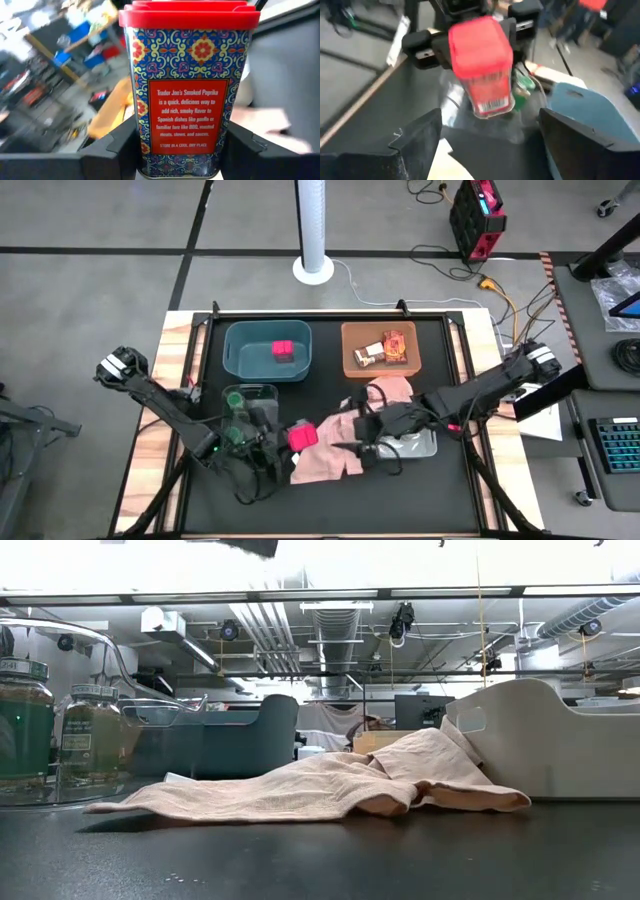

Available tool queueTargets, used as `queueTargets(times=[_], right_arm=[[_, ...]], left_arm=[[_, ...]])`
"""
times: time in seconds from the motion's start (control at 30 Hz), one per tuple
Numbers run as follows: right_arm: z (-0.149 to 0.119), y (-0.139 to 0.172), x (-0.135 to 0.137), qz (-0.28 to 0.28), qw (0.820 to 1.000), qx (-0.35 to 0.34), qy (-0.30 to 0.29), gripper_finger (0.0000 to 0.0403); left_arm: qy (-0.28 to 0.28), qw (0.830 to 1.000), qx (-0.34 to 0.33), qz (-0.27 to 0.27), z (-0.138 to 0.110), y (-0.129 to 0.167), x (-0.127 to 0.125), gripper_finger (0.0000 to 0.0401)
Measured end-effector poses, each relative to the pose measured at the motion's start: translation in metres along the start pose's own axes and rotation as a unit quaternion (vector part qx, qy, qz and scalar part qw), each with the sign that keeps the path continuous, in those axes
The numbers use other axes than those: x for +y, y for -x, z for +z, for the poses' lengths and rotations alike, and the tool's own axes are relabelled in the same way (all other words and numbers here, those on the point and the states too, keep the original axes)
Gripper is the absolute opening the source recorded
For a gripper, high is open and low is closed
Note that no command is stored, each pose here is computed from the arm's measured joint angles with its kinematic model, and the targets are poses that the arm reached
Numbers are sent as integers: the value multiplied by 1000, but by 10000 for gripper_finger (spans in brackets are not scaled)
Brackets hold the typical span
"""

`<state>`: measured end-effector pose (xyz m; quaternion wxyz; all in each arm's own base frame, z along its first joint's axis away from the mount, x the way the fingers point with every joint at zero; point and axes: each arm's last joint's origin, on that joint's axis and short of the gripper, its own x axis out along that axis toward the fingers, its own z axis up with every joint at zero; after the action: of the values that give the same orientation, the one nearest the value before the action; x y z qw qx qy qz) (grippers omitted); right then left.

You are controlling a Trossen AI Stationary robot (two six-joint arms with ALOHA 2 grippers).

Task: Sort spices by type
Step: Put the red seasoning can into the blue bin

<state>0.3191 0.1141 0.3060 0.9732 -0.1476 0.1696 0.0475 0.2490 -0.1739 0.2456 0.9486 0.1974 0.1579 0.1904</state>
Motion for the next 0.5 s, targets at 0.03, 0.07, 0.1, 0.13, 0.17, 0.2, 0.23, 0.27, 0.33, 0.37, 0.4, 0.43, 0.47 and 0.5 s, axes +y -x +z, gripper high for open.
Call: queueTargets(times=[0.03,0.07,0.1,0.13,0.17,0.2,0.23,0.27,0.33,0.37,0.4,0.43,0.47,0.5], right_arm=[[-8,-2,3,3,1000,-19,-4,319],[-16,-4,5,3,999,-40,-4,316],[-23,-7,7,0,998,-65,-3,312],[-31,-9,9,-6,996,-86,3,309],[-38,-11,11,-11,994,-109,7,305],[-44,-13,13,-13,991,-132,7,302],[-47,-14,14,-11,988,-156,6,300],[-50,-15,16,-7,984,-175,3,298],[-51,-18,18,0,979,-206,-2,295],[-52,-21,20,3,978,-211,-2,294],[-53,-24,21,3,977,-213,-3,294],[-54,-29,22,3,977,-214,-2,295],[-54,-33,23,3,978,-210,1,297],[-54,-37,25,3,978,-207,4,299]], left_arm=[[-1,1000,-13,-7,4,1,-1,184],[-1,999,-28,-22,9,1,-1,184],[1,998,-45,-41,14,2,-2,184],[1,996,-64,-60,17,2,-3,184],[1,993,-83,-78,20,2,-3,184],[1,991,-99,-91,23,3,-3,184],[0,989,-110,-94,23,3,-3,184],[-1,989,-116,-93,23,4,-3,184],[-2,988,-124,-92,22,4,-2,184],[-1,988,-126,-92,22,3,-2,184],[1,988,-127,-92,22,2,-1,184],[5,987,-130,-92,23,1,-1,184],[9,987,-131,-89,23,0,0,184],[12,987,-131,-86,24,-1,2,184]])
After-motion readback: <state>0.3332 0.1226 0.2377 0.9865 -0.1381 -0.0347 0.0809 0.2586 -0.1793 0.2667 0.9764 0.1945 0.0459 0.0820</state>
